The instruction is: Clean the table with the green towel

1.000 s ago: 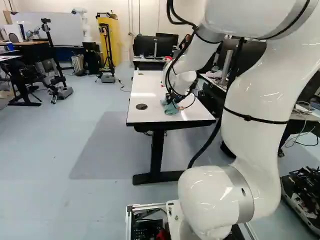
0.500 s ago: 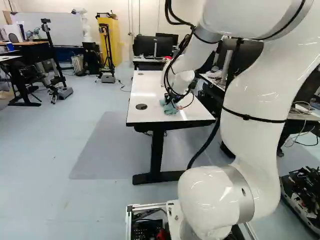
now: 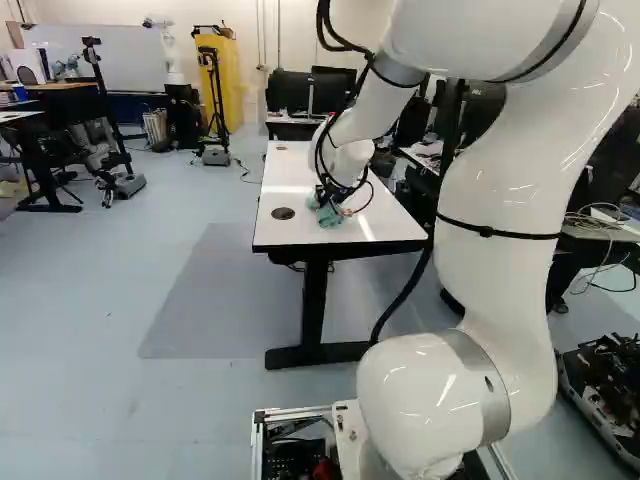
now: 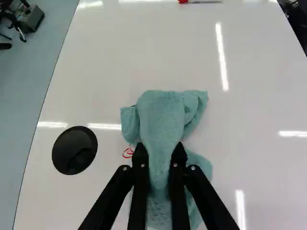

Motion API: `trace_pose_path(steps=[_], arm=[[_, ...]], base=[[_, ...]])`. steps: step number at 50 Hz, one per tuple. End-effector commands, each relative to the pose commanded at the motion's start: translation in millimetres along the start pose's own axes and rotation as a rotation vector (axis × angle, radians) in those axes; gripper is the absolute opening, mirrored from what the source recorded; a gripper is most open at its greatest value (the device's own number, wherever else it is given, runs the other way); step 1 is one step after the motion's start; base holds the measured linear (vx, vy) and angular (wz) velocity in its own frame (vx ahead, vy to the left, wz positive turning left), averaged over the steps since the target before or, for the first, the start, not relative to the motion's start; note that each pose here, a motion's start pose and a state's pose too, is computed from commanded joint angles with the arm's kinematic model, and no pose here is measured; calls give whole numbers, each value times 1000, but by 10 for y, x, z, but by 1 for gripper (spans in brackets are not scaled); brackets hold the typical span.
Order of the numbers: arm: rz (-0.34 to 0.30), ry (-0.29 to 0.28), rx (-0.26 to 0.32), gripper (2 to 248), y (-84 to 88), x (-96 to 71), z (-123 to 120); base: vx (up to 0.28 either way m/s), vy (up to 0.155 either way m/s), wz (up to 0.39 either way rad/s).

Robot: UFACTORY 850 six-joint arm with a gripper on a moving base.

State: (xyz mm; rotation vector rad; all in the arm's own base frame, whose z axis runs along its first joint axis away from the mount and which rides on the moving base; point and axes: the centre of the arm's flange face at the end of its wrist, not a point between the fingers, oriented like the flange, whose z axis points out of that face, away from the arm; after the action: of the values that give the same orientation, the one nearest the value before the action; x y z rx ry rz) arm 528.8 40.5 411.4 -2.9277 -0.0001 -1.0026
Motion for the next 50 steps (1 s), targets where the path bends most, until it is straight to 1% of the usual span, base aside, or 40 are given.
trace_pose_path(steps=[21, 31, 41, 50], arm=[[-53, -1, 41, 48, -359, -9, 15], [-74, -6, 57, 48, -484, -95, -50], [-82, -14, 62, 48, -506, -231, -162], [-69, -18, 52, 48, -407, -310, -231]], base=[[0, 0, 0], [0, 0, 0], [0, 0, 0], [0, 0, 0]])
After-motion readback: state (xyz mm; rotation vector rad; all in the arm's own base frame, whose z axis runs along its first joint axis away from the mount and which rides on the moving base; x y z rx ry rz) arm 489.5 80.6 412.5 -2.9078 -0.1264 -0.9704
